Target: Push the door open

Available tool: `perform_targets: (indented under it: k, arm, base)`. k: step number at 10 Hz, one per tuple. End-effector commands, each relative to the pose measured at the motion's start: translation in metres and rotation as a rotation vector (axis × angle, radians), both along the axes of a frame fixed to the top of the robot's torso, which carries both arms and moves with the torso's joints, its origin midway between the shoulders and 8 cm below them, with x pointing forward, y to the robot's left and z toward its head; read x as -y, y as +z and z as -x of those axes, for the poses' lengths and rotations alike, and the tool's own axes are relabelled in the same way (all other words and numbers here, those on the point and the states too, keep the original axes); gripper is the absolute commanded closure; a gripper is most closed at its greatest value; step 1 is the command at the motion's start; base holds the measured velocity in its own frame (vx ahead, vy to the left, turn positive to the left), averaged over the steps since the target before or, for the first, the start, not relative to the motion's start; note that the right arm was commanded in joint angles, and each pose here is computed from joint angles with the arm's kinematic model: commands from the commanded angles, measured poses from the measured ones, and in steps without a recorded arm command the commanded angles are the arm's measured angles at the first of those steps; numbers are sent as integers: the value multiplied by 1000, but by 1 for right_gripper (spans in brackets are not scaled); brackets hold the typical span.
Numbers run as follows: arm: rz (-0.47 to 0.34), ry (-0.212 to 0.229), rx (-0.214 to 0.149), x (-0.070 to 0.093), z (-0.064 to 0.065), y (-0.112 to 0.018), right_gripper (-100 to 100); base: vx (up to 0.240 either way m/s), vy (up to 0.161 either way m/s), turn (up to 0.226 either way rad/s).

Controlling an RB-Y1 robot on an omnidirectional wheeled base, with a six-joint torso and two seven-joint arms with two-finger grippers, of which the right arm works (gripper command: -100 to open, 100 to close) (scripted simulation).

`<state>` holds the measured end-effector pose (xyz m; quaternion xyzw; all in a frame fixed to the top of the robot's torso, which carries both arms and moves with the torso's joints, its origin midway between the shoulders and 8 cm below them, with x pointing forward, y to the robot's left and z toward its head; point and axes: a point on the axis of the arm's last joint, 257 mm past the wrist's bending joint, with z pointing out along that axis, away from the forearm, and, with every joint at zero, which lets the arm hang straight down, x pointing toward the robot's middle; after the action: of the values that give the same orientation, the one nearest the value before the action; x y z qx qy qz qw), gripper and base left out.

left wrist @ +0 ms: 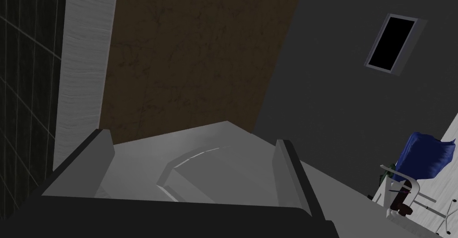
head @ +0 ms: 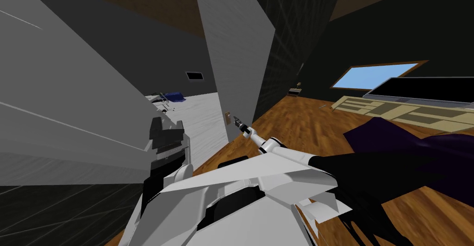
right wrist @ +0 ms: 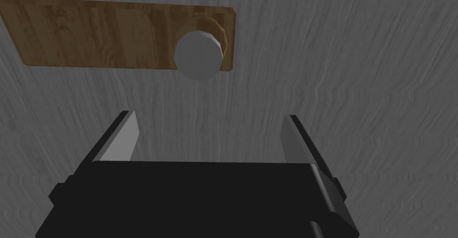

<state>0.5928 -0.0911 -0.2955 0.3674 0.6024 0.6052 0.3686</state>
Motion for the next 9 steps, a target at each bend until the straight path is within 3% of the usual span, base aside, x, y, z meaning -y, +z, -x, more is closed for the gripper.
perform_targets:
  k: [1, 6, 7, 9]
  arm:
    - [0, -5, 0, 0, -1, 0, -100]
    - [-2, -18, -1, 1, -2, 0, -100]
    - [-2, -18, -1, 1, -2, 0, 100]
    - [-2, -18, -1, 1, -2, 0, 100]
  base:
    - [224, 113, 41]
    - [181, 88, 29]
    - [-11, -5, -6]
    - [-19, -14, 18]
